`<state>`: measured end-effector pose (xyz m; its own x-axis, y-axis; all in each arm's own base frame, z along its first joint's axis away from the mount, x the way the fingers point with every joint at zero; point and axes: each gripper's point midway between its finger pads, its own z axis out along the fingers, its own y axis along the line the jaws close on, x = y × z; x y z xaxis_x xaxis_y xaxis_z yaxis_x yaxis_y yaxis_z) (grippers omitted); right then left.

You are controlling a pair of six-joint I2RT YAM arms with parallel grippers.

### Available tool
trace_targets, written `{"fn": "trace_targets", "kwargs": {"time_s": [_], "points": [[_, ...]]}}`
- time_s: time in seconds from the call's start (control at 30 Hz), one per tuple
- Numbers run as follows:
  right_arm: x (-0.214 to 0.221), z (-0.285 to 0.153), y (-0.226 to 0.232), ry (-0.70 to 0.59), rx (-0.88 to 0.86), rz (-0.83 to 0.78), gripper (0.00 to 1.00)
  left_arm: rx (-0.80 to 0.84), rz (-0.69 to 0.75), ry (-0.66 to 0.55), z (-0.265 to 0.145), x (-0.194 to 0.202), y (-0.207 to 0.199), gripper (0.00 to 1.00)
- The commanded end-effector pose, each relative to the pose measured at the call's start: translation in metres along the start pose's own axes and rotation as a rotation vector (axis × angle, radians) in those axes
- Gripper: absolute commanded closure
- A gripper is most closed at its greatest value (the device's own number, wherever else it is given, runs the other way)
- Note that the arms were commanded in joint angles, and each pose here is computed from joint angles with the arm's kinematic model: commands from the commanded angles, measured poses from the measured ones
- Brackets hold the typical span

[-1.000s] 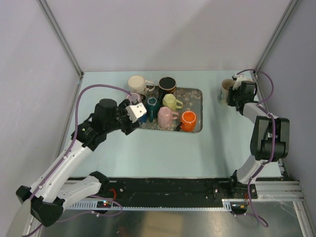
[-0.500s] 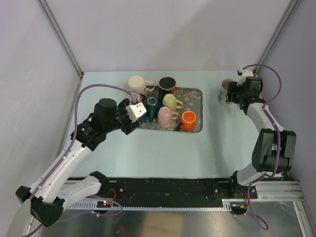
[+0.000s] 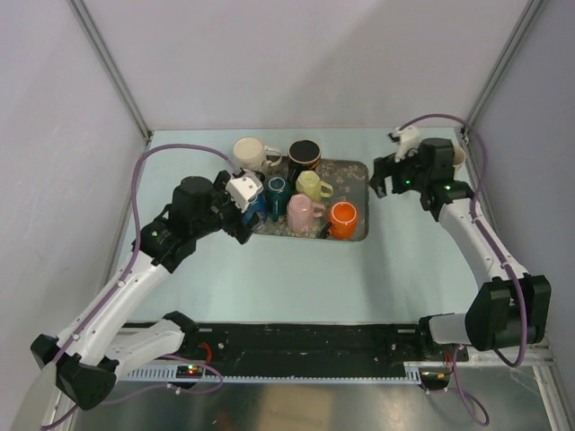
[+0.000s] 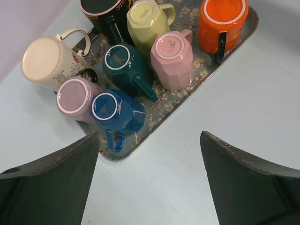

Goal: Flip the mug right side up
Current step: Move the cup to the tray.

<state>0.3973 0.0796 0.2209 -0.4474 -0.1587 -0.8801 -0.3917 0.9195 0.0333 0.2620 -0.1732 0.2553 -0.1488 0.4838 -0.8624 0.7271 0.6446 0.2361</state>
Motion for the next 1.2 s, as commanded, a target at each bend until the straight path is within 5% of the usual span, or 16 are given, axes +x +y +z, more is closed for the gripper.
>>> {"fn": "trace_targets", "kwargs": {"time_s": [0.0,0.17,0.43,1.17], "points": [[-0.015,0.007,0.064,-0.029,-0.215,-0.198,0.12,-0.039,-0.082,-0.042,0.003,-0.017,0.009,0.07],[-0.029,0.034,0.109,-0.028,-0.263,-0.208,0.07,-0.056,-0.061,-0.045,0.003,-0.021,0.014,0.07],[-0.075,0.096,0.117,-0.047,-0.168,0.034,0.01,-0.128,0.036,-0.028,-0.005,-0.015,0.029,0.04],[-0.075,0.2,0.125,-0.052,0.019,0.033,0.04,-0.193,-0.042,-0.015,-0.016,-0.001,0.05,0.0]]}}
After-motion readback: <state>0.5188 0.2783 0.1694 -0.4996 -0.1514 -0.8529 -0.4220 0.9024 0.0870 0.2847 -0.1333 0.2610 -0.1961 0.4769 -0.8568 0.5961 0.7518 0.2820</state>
